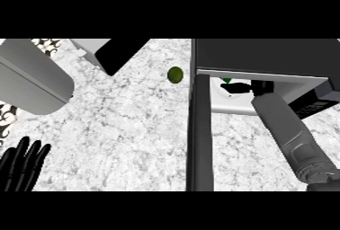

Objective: Pick up the milk, place it into the microwave and close the microwave

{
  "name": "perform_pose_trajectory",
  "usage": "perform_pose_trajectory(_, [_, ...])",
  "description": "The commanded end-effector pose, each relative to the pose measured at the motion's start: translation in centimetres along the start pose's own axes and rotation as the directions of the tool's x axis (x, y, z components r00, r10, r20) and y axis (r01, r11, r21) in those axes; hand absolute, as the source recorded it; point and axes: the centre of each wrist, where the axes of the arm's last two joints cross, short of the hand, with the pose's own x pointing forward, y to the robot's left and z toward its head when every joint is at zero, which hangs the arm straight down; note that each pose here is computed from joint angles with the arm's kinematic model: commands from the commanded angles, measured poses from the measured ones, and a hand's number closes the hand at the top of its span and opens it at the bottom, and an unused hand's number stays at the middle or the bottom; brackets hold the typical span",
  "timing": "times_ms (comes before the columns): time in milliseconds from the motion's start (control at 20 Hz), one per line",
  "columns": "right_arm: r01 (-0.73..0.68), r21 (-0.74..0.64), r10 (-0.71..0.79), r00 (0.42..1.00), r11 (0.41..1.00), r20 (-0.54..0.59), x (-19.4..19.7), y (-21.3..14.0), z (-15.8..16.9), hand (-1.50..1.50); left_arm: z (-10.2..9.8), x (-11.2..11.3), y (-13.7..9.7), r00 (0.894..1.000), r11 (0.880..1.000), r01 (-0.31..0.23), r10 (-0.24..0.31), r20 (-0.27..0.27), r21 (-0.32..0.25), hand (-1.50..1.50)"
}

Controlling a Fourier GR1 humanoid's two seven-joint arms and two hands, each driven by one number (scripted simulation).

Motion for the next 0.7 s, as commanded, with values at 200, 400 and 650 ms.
perform_pose_trajectory(200, [0.034,-0.061,-0.034,0.999,0.998,0.000,1.6,0.6,-0.8,-1.50,0.5,-0.2,-1.0,1.000,1.000,0.001,-0.001,0.006,-0.014,-1.50])
perform_pose_trajectory(400, [0.053,-0.084,-0.055,0.998,0.995,-0.020,2.3,1.7,-0.5,-1.50,-0.2,-0.5,-0.5,1.000,1.000,0.023,-0.023,-0.015,-0.008,-1.50])
perform_pose_trajectory(650, [0.053,-0.134,-0.057,0.998,0.990,-0.027,0.4,0.2,-0.3,-1.50,-0.3,-0.3,-0.7,1.000,0.999,0.020,-0.021,-0.014,-0.024,-1.50])
